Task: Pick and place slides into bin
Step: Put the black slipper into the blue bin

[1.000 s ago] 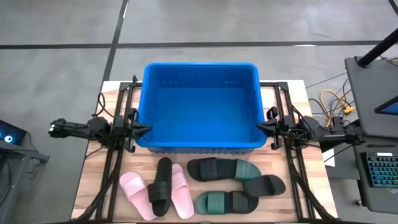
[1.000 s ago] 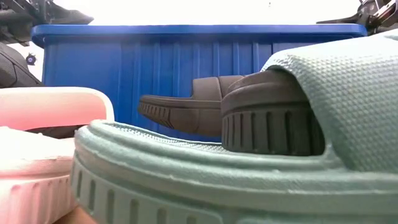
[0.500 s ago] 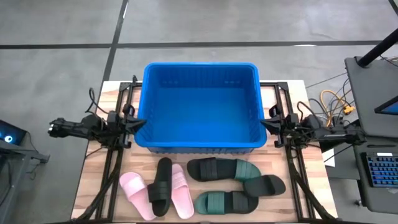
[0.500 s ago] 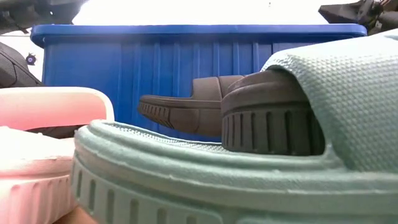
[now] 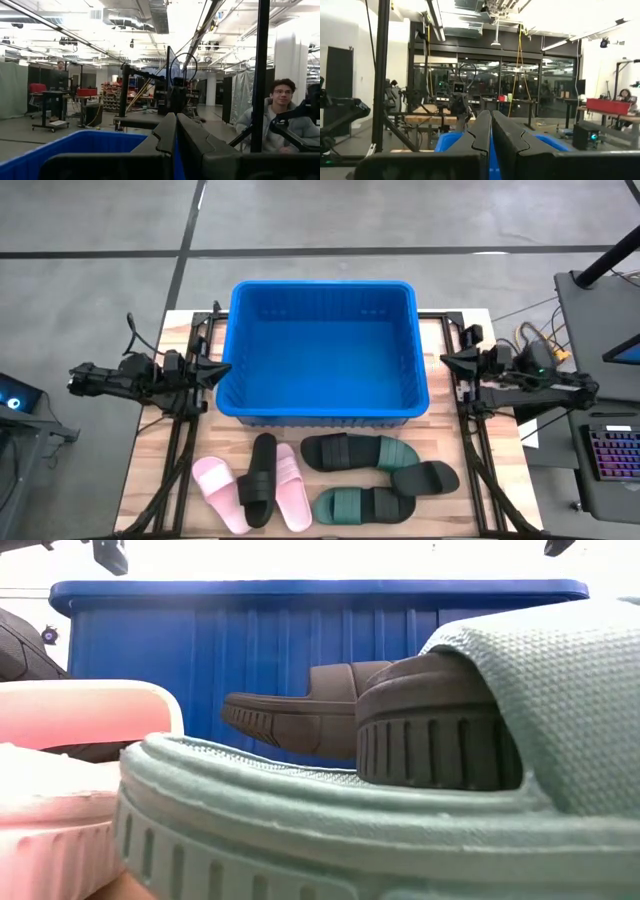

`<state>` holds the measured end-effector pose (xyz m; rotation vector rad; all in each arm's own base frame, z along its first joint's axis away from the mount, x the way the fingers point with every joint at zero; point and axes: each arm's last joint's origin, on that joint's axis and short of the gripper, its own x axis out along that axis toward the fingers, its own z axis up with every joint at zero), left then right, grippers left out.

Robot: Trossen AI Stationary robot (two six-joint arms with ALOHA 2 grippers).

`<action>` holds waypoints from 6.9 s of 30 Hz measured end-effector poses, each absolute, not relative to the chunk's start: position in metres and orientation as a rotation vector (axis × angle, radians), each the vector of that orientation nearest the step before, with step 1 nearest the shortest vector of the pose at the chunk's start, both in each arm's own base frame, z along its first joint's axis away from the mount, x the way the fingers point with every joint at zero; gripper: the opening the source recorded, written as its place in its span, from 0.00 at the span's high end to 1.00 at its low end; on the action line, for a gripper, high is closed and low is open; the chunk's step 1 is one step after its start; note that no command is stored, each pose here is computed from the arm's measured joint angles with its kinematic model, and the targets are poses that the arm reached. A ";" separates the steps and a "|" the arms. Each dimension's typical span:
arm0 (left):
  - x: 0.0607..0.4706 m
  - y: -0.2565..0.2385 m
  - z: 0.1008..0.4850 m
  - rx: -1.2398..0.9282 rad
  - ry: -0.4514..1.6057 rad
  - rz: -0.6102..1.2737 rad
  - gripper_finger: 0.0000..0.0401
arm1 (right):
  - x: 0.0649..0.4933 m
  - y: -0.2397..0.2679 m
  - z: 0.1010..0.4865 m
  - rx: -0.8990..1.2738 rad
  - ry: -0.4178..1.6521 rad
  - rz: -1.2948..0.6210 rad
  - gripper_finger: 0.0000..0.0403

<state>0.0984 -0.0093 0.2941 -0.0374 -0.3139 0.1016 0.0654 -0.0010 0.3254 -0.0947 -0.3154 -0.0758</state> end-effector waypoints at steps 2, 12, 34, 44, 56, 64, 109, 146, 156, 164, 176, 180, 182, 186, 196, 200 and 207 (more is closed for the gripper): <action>0.100 -0.010 0.302 -0.033 -0.319 0.101 1.00 | 0.064 -0.001 0.340 -0.120 -0.303 -0.076 0.98; 0.111 -0.012 0.350 0.055 -0.249 0.109 1.00 | 0.064 -0.001 0.397 -0.123 -0.184 -0.069 0.98; 0.090 -0.006 0.399 0.007 -0.194 0.173 1.00 | 0.086 -0.001 0.486 0.294 0.086 -0.080 0.98; 0.097 -0.007 0.429 0.039 -0.178 0.185 1.00 | 0.076 0.001 0.478 0.505 0.485 -0.139 0.98; 0.123 -0.011 0.435 0.116 -0.120 0.187 0.95 | 0.088 0.006 0.459 0.582 0.621 -0.016 0.98; 0.151 -0.017 0.437 0.065 -0.077 0.158 0.81 | 0.103 0.011 0.444 0.610 0.612 0.092 0.98; 0.103 -0.030 0.408 -0.212 0.361 -0.461 0.77 | 0.249 0.108 0.399 0.692 0.633 0.009 0.98; 0.211 -0.197 0.404 -0.094 0.988 -0.347 1.00 | 0.209 0.220 0.368 0.361 0.525 -0.062 0.98; 0.198 -0.210 0.356 -0.130 1.277 0.016 1.00 | 0.220 0.230 0.352 0.406 0.535 -0.122 0.98; 0.204 -0.219 0.331 -0.131 1.180 -0.089 1.00 | 0.228 0.236 0.341 0.394 0.537 -0.146 0.98; 0.185 -0.200 0.313 -0.220 1.148 -0.124 0.83 | 0.237 0.244 0.328 0.389 0.548 -0.166 0.98; 0.179 -0.193 0.308 -0.227 1.117 -0.154 0.72 | 0.238 0.244 0.328 0.394 0.545 -0.168 0.98; 0.177 -0.191 0.304 -0.245 1.094 -0.171 0.67 | 0.238 0.244 0.328 0.395 0.545 -0.168 0.98; 0.177 -0.191 0.290 -0.234 1.074 -0.198 0.58 | 0.238 0.244 0.328 0.395 0.544 -0.167 0.98; 0.175 -0.184 0.271 -0.175 1.099 -0.195 0.47 | 0.239 0.245 0.330 0.405 0.533 -0.157 0.98; 0.175 -0.180 0.266 -0.194 1.092 -0.194 0.46 | 0.239 0.245 0.330 0.406 0.535 -0.153 0.98; 0.177 -0.168 0.255 -0.211 1.104 -0.156 0.46 | 0.239 0.246 0.330 0.406 0.537 -0.151 0.98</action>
